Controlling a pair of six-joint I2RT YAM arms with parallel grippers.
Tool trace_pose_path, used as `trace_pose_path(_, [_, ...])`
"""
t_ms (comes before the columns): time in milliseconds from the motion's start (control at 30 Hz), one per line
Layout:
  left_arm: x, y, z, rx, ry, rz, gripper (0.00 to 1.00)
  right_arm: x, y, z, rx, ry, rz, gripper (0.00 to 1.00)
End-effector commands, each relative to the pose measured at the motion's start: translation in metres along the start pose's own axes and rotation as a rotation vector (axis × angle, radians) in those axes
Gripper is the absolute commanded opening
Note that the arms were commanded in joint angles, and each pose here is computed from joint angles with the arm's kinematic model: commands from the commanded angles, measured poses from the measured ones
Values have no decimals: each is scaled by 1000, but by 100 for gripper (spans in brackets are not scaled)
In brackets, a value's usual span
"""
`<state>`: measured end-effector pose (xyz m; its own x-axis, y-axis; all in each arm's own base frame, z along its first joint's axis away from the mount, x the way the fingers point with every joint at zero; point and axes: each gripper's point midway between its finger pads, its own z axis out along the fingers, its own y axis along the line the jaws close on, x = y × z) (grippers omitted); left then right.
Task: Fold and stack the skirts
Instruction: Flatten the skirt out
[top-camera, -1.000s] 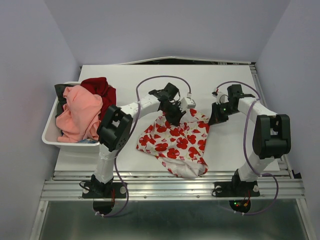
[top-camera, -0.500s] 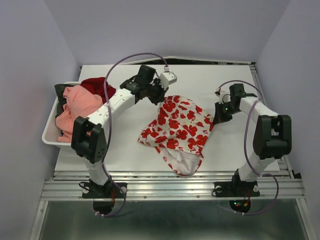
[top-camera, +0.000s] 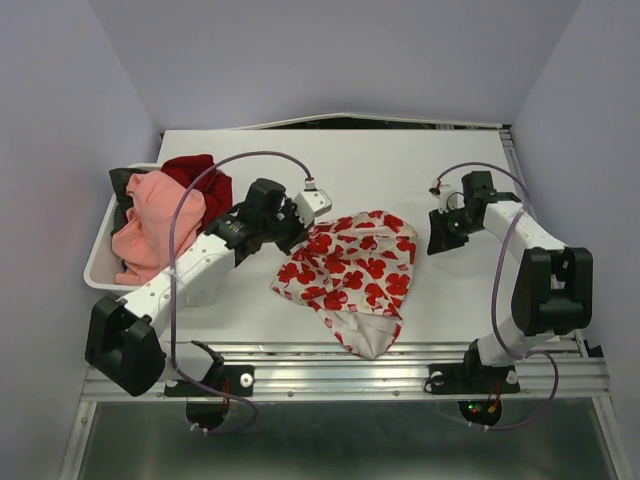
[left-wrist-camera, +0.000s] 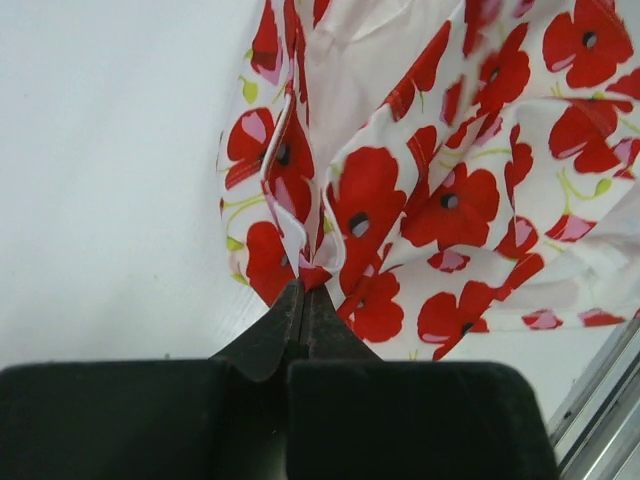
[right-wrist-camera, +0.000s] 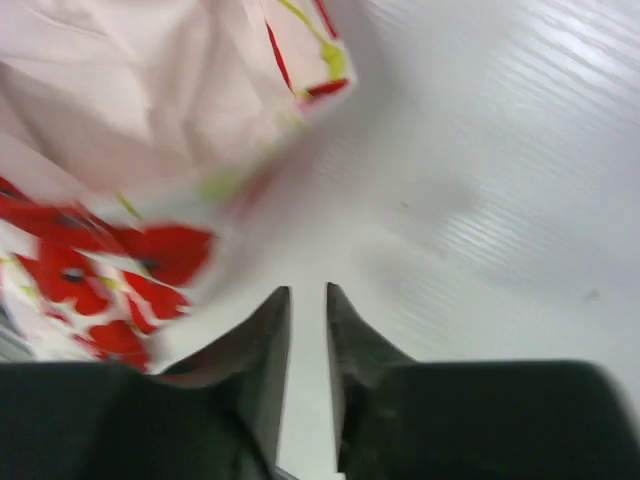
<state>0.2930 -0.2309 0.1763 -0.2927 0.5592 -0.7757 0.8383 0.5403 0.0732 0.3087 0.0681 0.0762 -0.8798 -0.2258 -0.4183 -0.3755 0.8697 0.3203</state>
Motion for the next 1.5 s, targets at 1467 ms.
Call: trace_pose_path(1467, [82, -72, 1, 67, 127, 453, 0, -69, 16, 74, -333, 150, 225, 46])
